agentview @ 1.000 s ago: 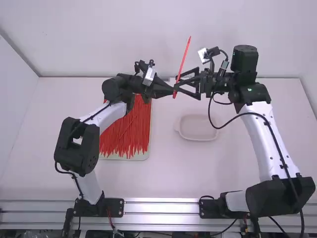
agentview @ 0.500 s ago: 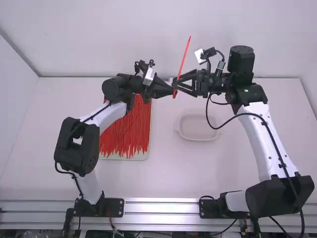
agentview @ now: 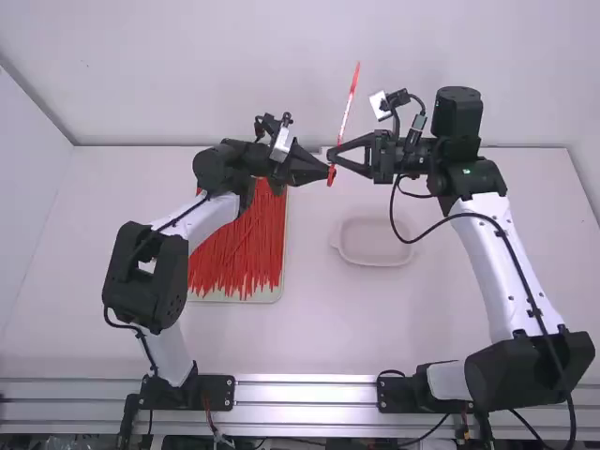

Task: Fasten the cable tie

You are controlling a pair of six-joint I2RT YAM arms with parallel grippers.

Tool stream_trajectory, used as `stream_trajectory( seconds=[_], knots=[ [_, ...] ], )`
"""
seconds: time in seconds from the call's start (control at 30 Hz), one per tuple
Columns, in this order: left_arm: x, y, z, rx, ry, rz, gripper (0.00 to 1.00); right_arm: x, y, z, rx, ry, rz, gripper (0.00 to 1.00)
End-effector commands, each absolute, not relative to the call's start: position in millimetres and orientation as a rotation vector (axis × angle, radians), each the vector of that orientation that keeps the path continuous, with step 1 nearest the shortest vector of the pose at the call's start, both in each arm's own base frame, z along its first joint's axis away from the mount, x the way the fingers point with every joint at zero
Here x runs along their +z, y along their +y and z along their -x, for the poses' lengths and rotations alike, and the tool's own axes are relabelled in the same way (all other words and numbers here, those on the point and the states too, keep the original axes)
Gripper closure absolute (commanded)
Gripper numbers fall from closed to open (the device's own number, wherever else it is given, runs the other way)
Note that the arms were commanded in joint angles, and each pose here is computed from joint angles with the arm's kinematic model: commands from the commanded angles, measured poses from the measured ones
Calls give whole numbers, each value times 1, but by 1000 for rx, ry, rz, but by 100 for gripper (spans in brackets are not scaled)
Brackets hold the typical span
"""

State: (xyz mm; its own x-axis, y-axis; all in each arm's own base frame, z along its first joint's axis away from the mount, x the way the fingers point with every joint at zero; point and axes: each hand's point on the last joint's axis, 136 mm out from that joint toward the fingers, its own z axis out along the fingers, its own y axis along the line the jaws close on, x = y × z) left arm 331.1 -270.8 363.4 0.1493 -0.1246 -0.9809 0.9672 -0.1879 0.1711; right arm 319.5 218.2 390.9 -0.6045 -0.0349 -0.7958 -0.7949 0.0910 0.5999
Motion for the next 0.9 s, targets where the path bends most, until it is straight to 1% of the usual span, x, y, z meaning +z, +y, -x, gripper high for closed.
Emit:
stream_trajectory(
  seconds=[0.0,0.03,0.07,0.1,0.13,0.4,0.57,0.63,0.73,0.87],
  knots=[
    [373,-270,-332,-1265,892,-1334,86,394,218,-312,1595,1739,842,100],
    [373,-270,-333,-1266,895,-1332,78,393,218,-312,1596,1743,839,100],
    [373,-268,-334,-1264,901,-1328,65,392,217,-311,1594,1742,844,100],
    [372,-266,-338,-1273,922,-1317,18,390,214,-313,1584,1747,836,100],
    [371,-266,-340,-1280,934,-1306,1,389,211,-314,1580,1750,829,100],
    [354,-260,-370,-1346,1110,-1207,1,370,185,-321,1507,1796,776,100],
    [326,-264,-396,-1386,1286,-1088,1,339,168,-332,1343,1939,697,100],
    [306,-265,-412,-1363,1386,-1016,1,328,165,-333,1292,1991,687,100],
    [280,-263,-425,-1328,1522,-936,1,319,161,-336,1242,2018,685,100],
    [257,-261,-424,-1333,1626,-918,1,299,154,-344,1154,2092,642,100]
  ],
)
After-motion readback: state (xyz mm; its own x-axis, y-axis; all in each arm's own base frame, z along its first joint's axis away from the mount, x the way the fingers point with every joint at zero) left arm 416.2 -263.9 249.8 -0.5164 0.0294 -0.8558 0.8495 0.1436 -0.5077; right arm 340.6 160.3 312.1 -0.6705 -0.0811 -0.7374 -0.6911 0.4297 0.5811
